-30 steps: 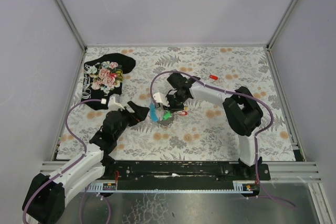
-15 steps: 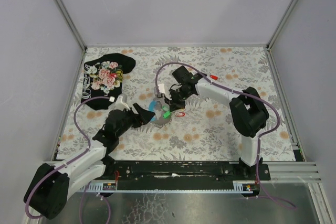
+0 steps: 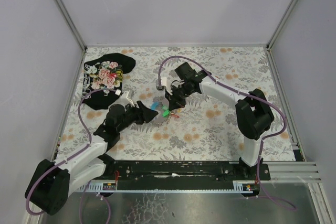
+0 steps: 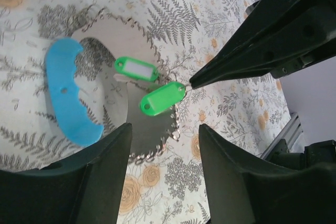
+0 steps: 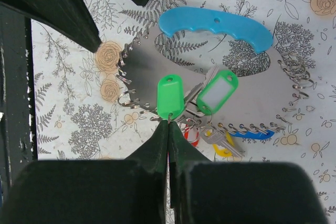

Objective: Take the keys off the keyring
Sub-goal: Pick up the key from the keyring.

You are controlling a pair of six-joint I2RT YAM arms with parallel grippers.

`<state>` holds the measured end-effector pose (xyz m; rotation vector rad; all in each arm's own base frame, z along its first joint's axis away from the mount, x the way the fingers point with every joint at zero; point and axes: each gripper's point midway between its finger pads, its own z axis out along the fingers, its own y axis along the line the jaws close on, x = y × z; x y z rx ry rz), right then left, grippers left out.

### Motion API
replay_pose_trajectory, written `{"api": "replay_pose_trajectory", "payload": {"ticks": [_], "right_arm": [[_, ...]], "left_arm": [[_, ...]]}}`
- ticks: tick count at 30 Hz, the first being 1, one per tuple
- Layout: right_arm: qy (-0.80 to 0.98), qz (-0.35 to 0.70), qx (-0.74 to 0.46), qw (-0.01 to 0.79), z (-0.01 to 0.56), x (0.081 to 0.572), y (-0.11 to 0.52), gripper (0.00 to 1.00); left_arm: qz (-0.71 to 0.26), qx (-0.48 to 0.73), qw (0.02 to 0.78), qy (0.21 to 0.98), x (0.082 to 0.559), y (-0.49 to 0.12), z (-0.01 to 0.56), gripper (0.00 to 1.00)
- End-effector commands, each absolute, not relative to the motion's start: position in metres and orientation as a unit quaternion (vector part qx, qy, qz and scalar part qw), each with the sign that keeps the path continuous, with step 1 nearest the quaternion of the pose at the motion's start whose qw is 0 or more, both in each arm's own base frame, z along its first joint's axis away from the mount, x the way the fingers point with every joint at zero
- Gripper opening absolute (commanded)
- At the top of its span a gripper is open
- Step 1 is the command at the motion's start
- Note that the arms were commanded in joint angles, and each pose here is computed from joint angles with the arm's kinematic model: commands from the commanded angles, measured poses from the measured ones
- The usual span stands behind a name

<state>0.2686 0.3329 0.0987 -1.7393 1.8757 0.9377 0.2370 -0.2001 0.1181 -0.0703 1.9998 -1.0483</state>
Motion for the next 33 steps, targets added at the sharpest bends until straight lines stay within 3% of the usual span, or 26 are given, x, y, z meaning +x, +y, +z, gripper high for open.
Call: {"api": "replay_pose_trajectory", "payload": {"ticks": [1, 6, 15, 23, 33], "right_arm": [[0.657, 0.365, -0.612, 0.245, 0.146, 0.268, 0.343, 0.0], [0.666, 0.381, -0.593, 0.243, 0.157, 0.264, 0.344, 0.0], [0.7, 0.418, -0.533, 0.228, 0.178, 0.257, 0.342, 0.0], [0.694, 0.443, -0.525, 0.218, 0.19, 0.244, 0.341, 0.0], [0.688, 0.466, -0.512, 0.216, 0.195, 0.234, 0.339, 0.0]], "left_arm": [[-0.41, 0.037, 0.446, 0.795, 0.251, -0.21, 0.138, 0.51], [-0.438, 0.07, 0.451, 0.774, 0.254, -0.224, 0.147, 0.51], [-0.477, 0.157, 0.553, 0.665, 0.235, -0.232, 0.188, 0.53], [-0.417, 0.235, 0.601, 0.64, 0.233, -0.24, 0.189, 0.58], [-0.41, 0.228, 0.595, 0.653, 0.24, -0.241, 0.191, 0.54]]}}
